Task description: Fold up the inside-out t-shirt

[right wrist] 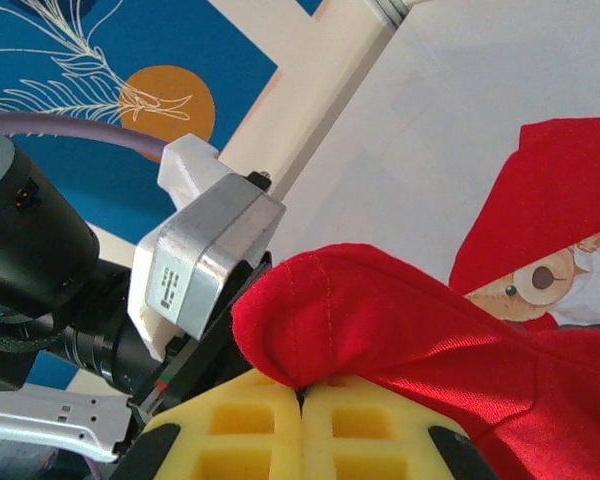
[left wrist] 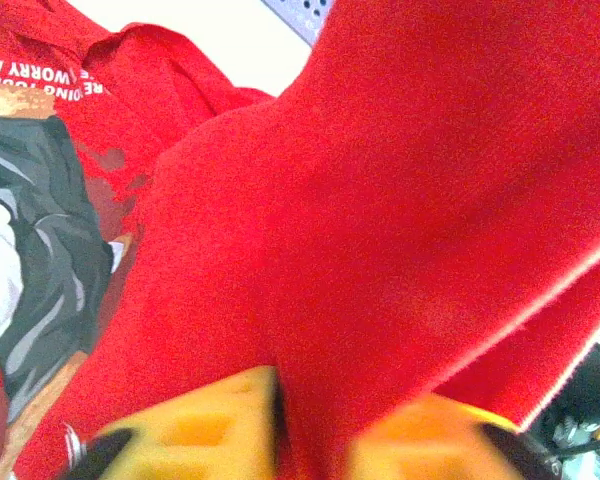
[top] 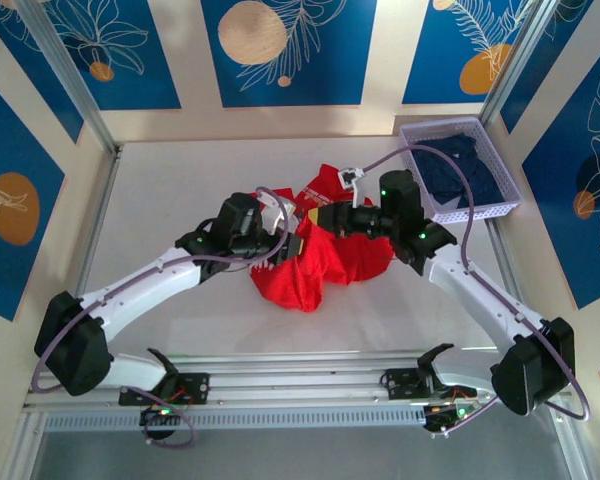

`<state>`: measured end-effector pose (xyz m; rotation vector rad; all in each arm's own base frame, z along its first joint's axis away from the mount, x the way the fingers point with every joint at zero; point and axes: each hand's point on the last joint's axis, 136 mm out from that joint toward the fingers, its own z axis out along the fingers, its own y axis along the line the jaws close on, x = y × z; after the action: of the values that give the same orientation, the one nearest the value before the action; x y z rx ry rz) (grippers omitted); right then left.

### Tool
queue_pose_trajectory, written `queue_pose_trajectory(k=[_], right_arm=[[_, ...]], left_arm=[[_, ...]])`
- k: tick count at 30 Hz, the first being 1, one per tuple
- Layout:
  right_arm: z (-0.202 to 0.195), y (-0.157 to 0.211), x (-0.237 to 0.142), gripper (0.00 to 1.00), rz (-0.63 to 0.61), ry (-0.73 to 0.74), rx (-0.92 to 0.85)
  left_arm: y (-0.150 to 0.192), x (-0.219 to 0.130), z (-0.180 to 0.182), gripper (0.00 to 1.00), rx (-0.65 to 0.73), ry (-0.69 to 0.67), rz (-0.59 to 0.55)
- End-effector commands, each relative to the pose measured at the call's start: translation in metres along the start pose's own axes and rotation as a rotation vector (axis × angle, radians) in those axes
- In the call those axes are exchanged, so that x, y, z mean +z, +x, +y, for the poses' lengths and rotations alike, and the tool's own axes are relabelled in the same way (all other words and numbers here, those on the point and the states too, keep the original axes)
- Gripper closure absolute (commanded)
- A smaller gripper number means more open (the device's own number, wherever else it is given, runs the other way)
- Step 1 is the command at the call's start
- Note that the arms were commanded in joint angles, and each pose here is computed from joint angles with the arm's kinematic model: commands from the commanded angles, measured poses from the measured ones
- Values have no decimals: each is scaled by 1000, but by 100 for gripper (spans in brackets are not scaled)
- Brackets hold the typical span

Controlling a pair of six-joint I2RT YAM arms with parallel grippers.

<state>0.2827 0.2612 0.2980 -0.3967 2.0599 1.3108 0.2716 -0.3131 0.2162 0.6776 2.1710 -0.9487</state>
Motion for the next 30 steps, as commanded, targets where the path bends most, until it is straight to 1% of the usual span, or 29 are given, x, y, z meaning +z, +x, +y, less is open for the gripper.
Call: queue_pose_trajectory(k=[1, 4, 8, 11, 15, 18, 19, 22, 24, 25, 27, 29, 30], right_arm=[[10, -6, -17, 100, 49, -36, -9], [1, -3, -26, 100, 93, -15, 13], [-7, -4, -33, 100, 94, 2, 32], [-6, -5, -34, 100, 101, -10, 38], [-5, -4, -34, 100, 114, -27, 45], [-2, -3, -36, 100, 118, -46, 44], [1, -2, -36, 100, 121, -63, 40], [5, 1, -36, 100, 124, -103, 45], [6, 3, -33, 100, 125, -135, 58], [8, 3, -32, 100, 124, -158, 63], [12, 6, -27, 100, 131, -195, 75], [15, 8, -20, 100, 137, -214, 81], [15, 9, -17, 100, 141, -219, 85]], left_arm=[[-33, -21, -22, 100, 87, 96, -113], [-45, -51, -55, 100, 168, 247, -204], [-44, -87, -98, 100, 304, 440, -259], [-36, -100, -112, 100, 385, 511, -269], [-27, -104, -114, 100, 454, 524, -247], [-27, -97, -98, 100, 446, 454, -237], [-30, -92, -87, 100, 432, 392, -238], [-39, -78, -38, 100, 350, 133, -232], [-41, -72, -14, 100, 301, 25, -224], [-42, -70, -5, 99, 281, -16, -220], [-41, -65, 6, 91, 261, -67, -196], [-42, -62, 19, 87, 243, -130, -177], [-43, -61, 24, 84, 236, -160, -171]])
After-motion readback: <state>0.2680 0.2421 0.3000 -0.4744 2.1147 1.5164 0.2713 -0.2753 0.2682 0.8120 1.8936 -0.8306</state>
